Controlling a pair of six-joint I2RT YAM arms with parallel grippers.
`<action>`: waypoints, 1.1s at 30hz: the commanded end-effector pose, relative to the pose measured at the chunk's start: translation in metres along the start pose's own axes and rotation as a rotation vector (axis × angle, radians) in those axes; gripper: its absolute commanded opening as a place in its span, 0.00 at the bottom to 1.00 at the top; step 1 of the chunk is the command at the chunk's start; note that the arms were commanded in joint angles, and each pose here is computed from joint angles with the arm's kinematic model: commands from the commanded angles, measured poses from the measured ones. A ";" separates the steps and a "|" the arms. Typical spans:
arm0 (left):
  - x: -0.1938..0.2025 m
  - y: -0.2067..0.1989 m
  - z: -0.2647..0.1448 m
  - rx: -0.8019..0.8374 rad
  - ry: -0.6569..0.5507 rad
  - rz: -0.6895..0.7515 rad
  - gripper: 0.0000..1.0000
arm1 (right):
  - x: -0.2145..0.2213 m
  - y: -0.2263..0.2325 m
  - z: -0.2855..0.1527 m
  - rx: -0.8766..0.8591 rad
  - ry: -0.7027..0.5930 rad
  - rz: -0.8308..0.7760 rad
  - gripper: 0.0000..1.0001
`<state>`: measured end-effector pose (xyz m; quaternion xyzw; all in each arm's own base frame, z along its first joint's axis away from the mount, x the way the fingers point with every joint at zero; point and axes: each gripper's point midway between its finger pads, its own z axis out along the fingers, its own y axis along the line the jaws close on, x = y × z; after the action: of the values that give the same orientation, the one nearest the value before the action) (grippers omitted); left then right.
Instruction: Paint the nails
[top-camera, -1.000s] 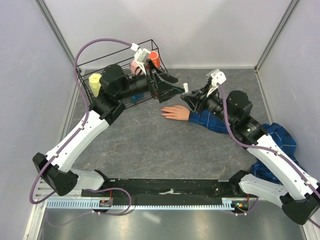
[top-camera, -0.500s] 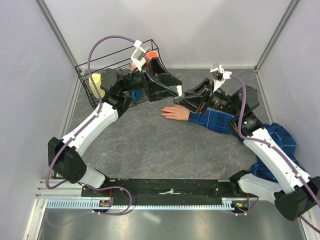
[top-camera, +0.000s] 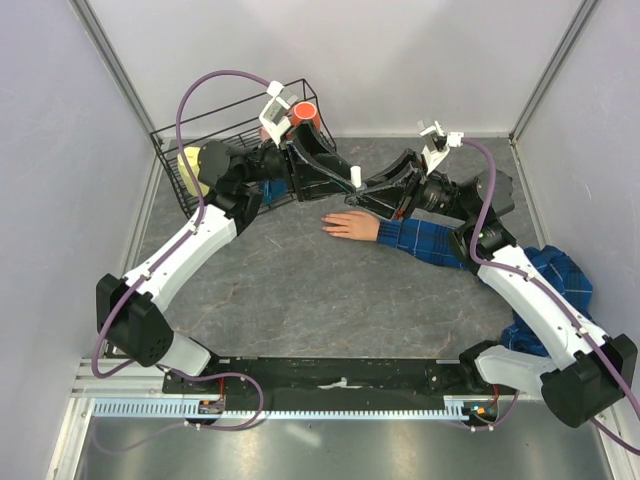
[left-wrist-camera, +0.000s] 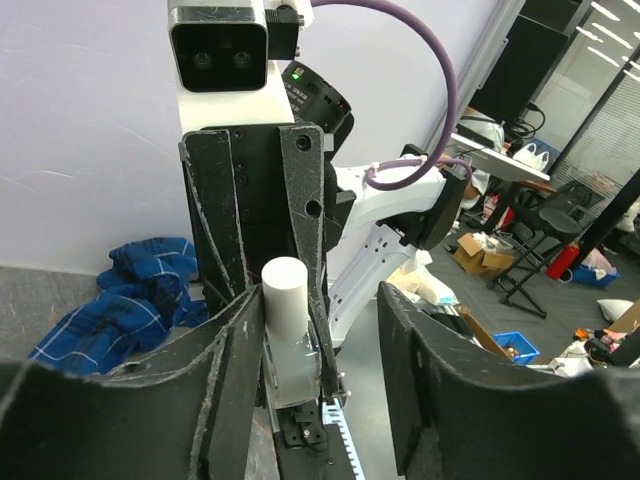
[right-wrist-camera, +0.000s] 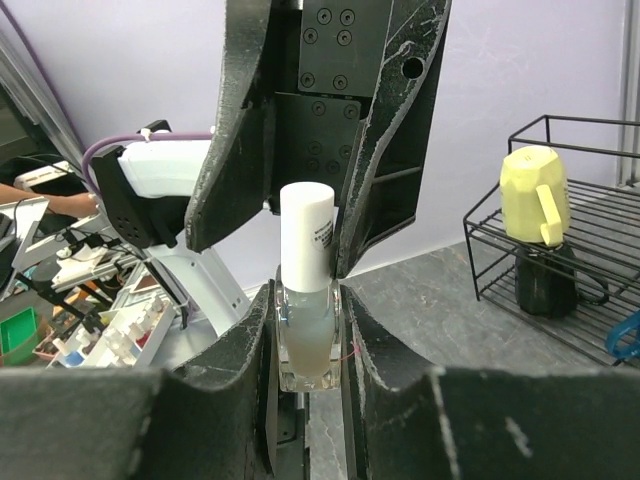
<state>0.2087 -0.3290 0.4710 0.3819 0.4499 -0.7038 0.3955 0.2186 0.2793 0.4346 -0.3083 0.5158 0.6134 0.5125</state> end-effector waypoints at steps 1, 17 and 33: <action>-0.008 -0.014 0.001 0.031 0.012 0.028 0.51 | -0.011 0.012 0.001 -0.056 -0.024 -0.047 0.00; -0.017 0.023 0.006 -0.311 0.015 0.063 0.02 | -0.008 -0.045 -0.015 0.312 0.030 -0.136 0.00; -0.006 0.094 0.036 -1.126 -0.163 0.010 0.02 | -0.018 -0.082 -0.053 0.868 0.016 -0.390 0.00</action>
<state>0.2829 -0.3792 0.4489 0.1016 0.7173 -0.3847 0.5720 0.2868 0.2296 0.4134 -0.1614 0.6535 0.2873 0.6815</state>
